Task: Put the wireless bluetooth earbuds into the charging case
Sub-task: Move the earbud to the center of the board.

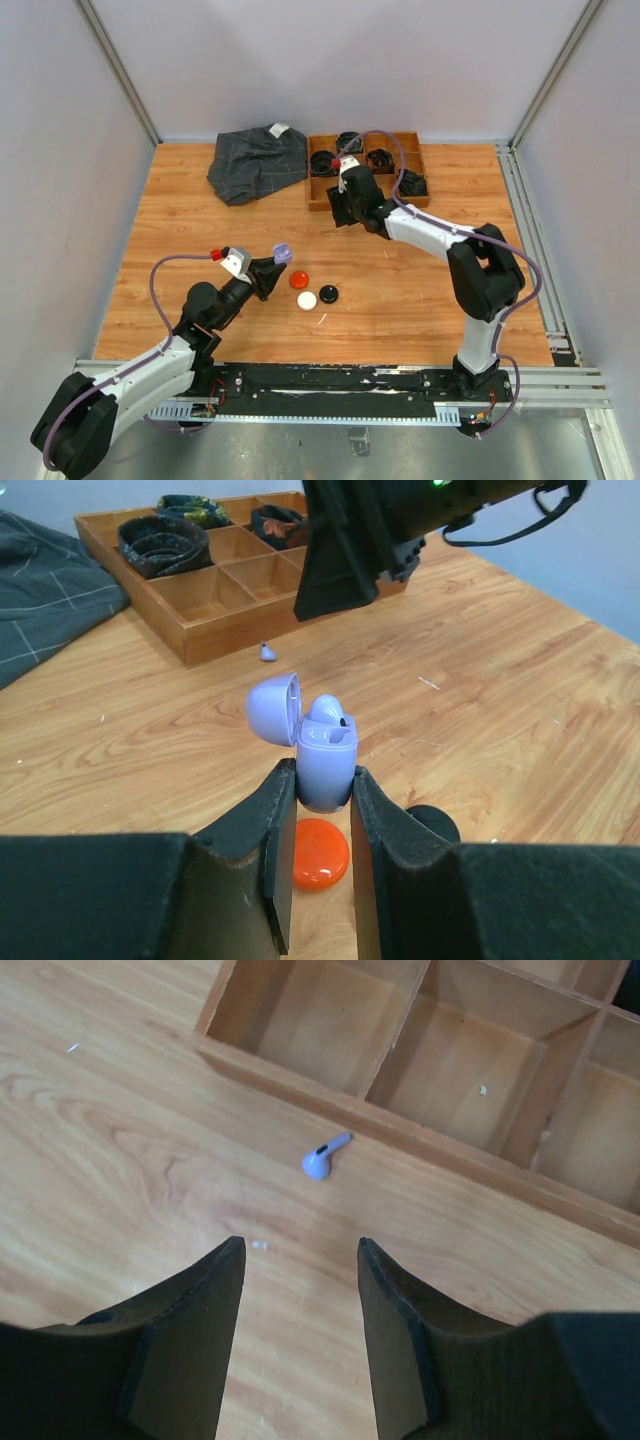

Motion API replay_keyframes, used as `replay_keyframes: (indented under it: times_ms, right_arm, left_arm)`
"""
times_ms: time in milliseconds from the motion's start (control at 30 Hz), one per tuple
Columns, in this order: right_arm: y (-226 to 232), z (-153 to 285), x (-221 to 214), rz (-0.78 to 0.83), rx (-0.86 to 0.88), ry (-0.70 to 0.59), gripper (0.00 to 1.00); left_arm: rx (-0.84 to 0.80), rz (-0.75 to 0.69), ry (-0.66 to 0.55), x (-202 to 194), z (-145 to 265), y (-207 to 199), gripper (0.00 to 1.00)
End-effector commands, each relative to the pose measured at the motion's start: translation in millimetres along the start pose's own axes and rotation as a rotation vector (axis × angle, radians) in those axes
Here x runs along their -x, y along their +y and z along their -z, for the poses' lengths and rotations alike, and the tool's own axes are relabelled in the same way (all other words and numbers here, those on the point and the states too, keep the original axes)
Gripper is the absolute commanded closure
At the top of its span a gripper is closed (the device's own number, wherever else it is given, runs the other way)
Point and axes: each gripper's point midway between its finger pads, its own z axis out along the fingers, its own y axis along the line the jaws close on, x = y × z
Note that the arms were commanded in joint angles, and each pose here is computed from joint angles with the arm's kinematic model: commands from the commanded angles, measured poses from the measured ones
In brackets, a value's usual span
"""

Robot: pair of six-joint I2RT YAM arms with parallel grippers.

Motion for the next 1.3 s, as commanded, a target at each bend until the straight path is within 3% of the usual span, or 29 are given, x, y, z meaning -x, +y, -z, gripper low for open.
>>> replay_keyframes:
  times_ms: [0, 300, 633, 900, 1167, 1267]
  right_arm:
    - [-13, -32, -1, -0.070, -0.066, 0.021, 0.51]
    - [-20, -84, -22, -0.126, -0.146, 0.036, 0.55]
    - [-21, -107, -29, -0.136, -0.161, 0.049, 0.58]
    - [-26, -100, -42, -0.114, -0.179, 0.095, 0.73]
    - [-10, -70, -66, -0.056, -0.060, 0.203, 0.88]
    - [0, -52, -82, -0.043, 0.011, 0.255, 0.90]
  left_arm:
    - [0.074, -0.019, -0.012, 6, -3, 14, 1.00]
    - [0.103, -0.014, 0.011, 3, -3, 19, 1.00]
    - [0.110, -0.015, 0.021, 1, -3, 21, 1.00]
    - [0.107, -0.015, 0.019, 2, -4, 20, 1.00]
    - [0.099, -0.018, 0.018, 2, -3, 19, 1.00]
    - [0.103, -0.021, 0.019, 1, -3, 20, 1.00]
